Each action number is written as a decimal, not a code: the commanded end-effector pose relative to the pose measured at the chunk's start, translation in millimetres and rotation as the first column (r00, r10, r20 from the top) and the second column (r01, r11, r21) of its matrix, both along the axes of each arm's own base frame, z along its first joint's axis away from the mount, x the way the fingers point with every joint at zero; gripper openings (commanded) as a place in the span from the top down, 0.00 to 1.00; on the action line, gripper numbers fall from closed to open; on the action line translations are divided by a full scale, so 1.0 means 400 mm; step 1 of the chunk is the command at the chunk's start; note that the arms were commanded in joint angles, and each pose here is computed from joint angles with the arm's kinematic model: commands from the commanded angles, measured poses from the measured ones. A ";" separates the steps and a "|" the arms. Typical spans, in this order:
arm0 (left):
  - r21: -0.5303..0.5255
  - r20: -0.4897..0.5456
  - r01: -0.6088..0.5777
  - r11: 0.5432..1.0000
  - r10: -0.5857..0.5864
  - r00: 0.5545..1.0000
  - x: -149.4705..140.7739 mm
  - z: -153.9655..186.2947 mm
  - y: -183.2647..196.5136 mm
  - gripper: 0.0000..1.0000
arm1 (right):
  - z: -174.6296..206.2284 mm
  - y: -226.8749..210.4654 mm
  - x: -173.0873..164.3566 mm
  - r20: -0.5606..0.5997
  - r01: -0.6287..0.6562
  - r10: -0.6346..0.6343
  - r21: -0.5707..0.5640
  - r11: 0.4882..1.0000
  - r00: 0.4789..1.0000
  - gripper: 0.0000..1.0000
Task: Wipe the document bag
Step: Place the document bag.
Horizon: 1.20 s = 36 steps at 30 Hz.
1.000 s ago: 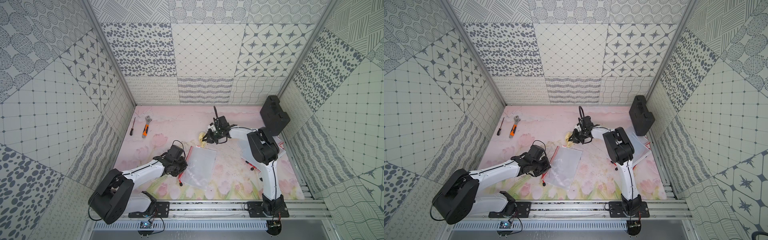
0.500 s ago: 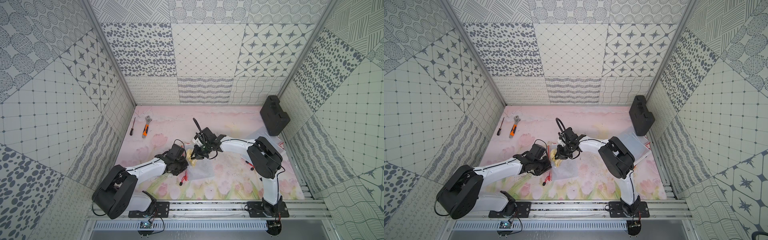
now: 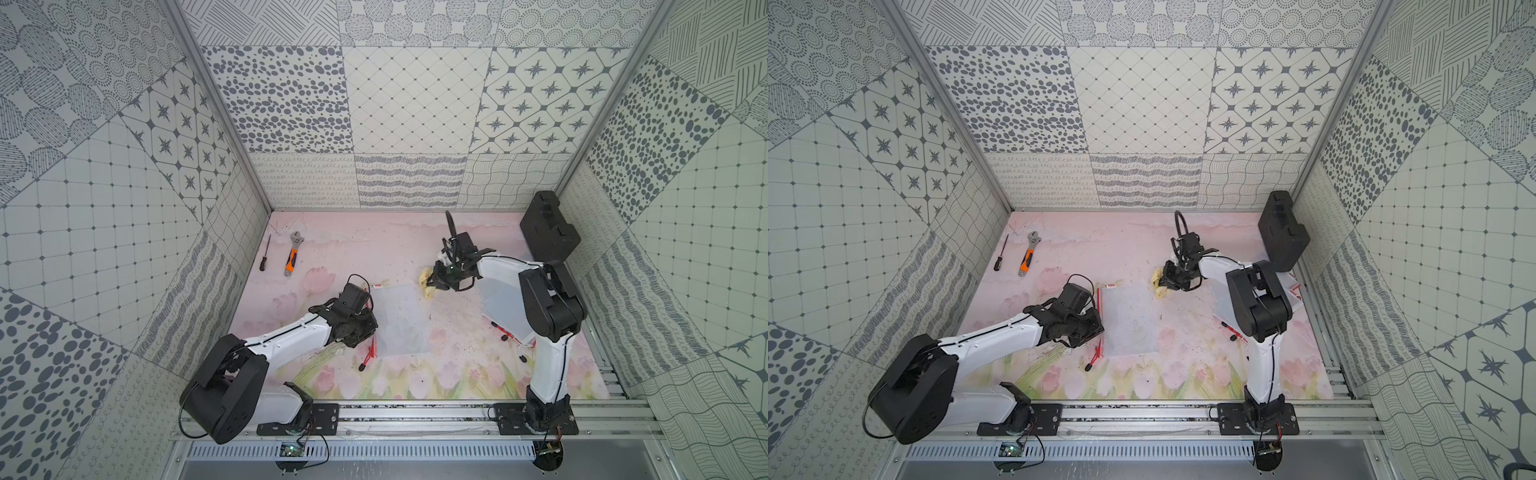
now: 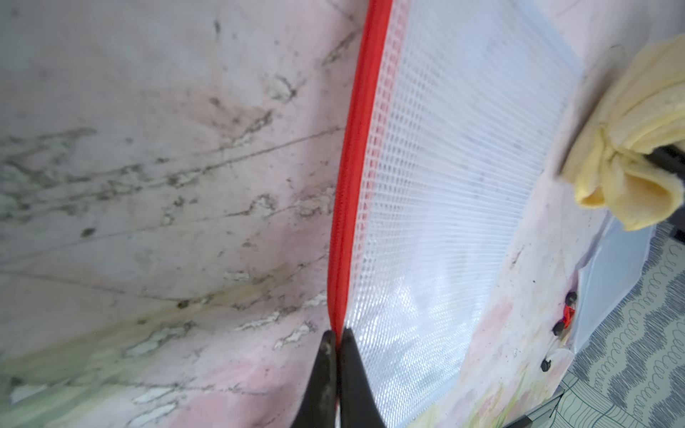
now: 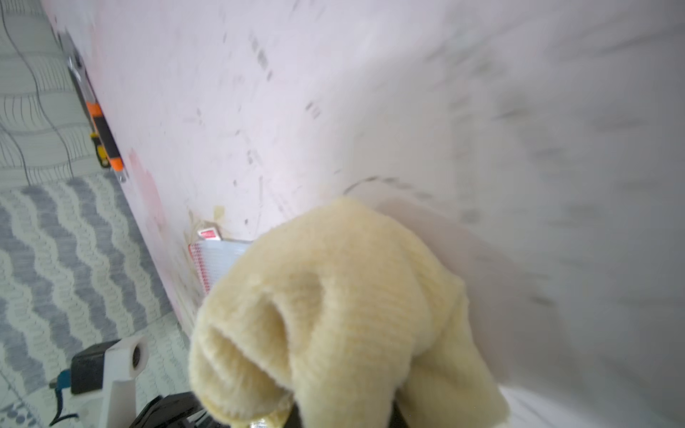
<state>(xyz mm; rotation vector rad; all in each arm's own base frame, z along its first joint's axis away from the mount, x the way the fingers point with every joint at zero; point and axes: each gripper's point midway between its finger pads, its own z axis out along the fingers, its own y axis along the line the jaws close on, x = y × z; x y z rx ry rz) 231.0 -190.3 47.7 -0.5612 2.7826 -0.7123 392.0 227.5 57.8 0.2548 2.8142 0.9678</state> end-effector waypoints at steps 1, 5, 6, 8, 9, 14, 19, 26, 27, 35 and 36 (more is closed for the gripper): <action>0.105 0.109 0.133 0.985 -0.145 0.983 0.035 0.093 0.007 1.00 | 0.193 0.006 -0.061 0.161 -0.086 0.086 -0.008 0.996 0.983 1.00; 0.108 0.221 0.344 0.933 -0.360 0.907 0.100 0.244 -0.090 1.00 | 0.453 -0.049 -0.110 0.404 0.008 -0.026 0.047 0.999 0.915 1.00; 0.096 0.260 0.414 0.905 -0.424 0.867 0.114 0.293 -0.134 1.00 | 0.514 -0.090 -0.126 0.471 0.072 -0.080 0.035 0.997 0.879 1.00; 0.065 0.343 0.554 0.830 -0.540 0.769 0.127 0.383 -0.228 1.00 | 0.611 -0.180 -0.161 0.588 0.215 -0.183 0.016 0.977 0.788 1.00; 0.053 0.386 0.628 0.776 -0.596 0.704 0.127 0.425 -0.281 1.00 | 0.657 -0.233 -0.184 0.642 0.295 -0.237 0.018 0.955 0.729 1.00; 0.049 0.534 0.909 0.414 -0.780 0.327 0.061 0.590 -0.544 1.00 | 0.778 -0.440 -0.322 0.783 0.567 -0.380 0.043 0.823 0.492 1.00; -0.025 0.709 0.994 0.104 -0.699 0.091 -0.033 0.717 -0.737 1.00 | 0.771 -0.492 -0.382 0.793 0.612 -0.371 -0.004 0.791 0.484 1.00; -0.195 0.631 0.957 0.215 -0.720 0.290 0.099 0.543 -0.876 0.92 | 0.754 -0.517 -0.416 0.796 0.625 -0.346 -0.052 0.779 0.496 1.00; -0.209 0.594 0.947 0.245 -0.737 0.322 0.115 0.498 -0.889 0.87 | 0.752 -0.519 -0.418 0.796 0.629 -0.346 -0.056 0.776 0.497 1.00; -0.168 0.359 0.853 0.495 -0.775 0.520 0.235 0.178 -0.893 0.38 | 0.685 -0.489 -0.388 0.758 0.592 -0.322 -0.102 0.800 0.567 1.00; -0.124 0.341 0.838 0.531 -0.771 0.538 0.255 0.165 -0.872 0.35 | 0.667 -0.480 -0.381 0.745 0.580 -0.315 -0.117 0.806 0.588 1.00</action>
